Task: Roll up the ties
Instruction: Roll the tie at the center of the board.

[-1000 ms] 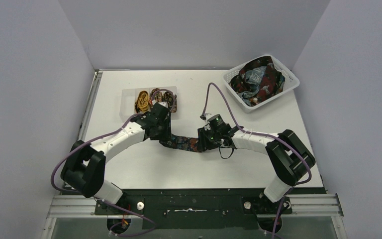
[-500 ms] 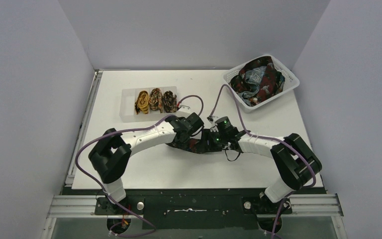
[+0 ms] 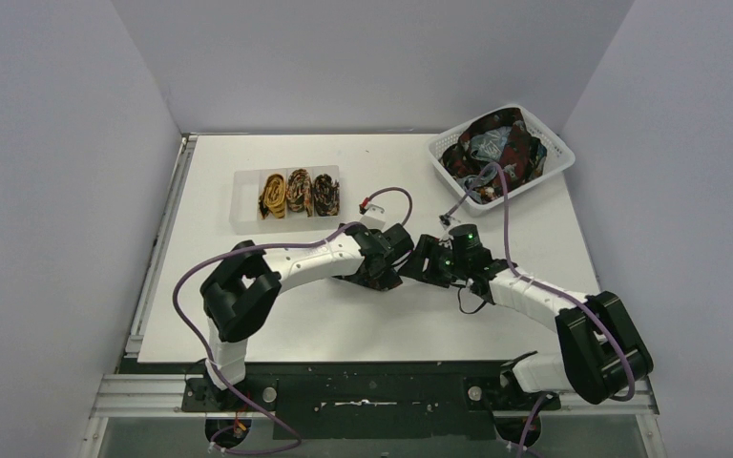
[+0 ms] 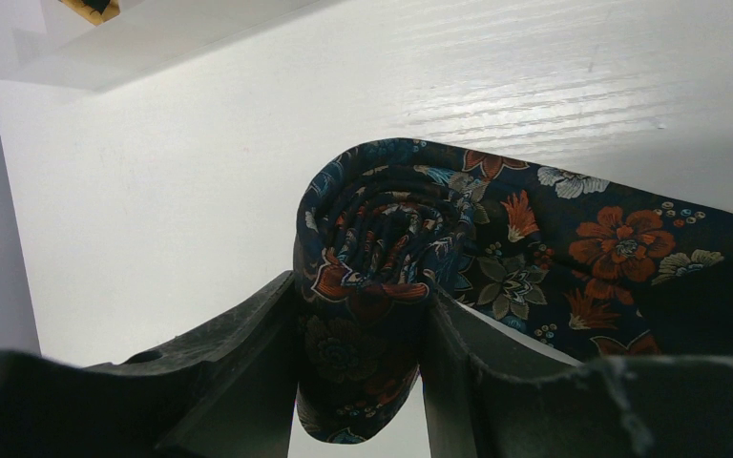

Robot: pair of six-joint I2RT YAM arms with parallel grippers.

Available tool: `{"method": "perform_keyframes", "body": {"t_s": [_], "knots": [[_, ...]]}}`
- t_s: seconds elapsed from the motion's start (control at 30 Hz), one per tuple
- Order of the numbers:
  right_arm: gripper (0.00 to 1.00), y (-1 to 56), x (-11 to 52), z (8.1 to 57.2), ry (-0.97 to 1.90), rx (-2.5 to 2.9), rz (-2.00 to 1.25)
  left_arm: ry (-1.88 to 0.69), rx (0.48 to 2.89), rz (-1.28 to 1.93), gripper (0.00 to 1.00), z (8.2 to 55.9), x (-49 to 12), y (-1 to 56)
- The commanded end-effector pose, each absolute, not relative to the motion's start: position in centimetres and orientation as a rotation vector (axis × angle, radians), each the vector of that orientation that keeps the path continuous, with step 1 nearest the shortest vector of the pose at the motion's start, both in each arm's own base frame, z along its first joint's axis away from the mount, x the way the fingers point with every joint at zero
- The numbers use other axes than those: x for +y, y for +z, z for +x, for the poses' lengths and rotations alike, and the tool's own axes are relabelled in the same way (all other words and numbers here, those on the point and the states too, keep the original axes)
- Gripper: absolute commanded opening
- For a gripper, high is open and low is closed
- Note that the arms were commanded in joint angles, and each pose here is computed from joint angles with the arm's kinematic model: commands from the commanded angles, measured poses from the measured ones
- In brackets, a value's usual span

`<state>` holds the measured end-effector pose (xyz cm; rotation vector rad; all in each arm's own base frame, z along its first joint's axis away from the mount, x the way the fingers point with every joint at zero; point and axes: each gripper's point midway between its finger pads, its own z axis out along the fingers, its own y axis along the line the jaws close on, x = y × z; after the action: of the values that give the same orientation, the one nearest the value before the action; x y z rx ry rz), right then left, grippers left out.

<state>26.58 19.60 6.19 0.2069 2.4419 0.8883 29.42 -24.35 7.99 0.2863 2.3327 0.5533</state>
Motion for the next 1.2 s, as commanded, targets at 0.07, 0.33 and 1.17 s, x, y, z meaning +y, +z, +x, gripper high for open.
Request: {"method": "perform_keyframes", "body": {"t_s": [0.07, 0.33, 1.17], "knots": [[0.62, 5.6, 15.9, 27.4, 0.821, 2.414, 0.355, 0.477, 2.355, 0.3, 0.48, 29.9, -27.8, 7.6], [0.65, 5.3, 14.9, 27.0, 0.822, 2.435, 0.375, 0.243, 2.448, 0.374, 0.63, 29.0, -32.0, 6.6], [0.73, 10.7, 23.2, 28.1, 1.095, 2.338, -0.036, -0.568, 2.33, -0.145, 0.82, 29.4, -24.2, 14.5]]}}
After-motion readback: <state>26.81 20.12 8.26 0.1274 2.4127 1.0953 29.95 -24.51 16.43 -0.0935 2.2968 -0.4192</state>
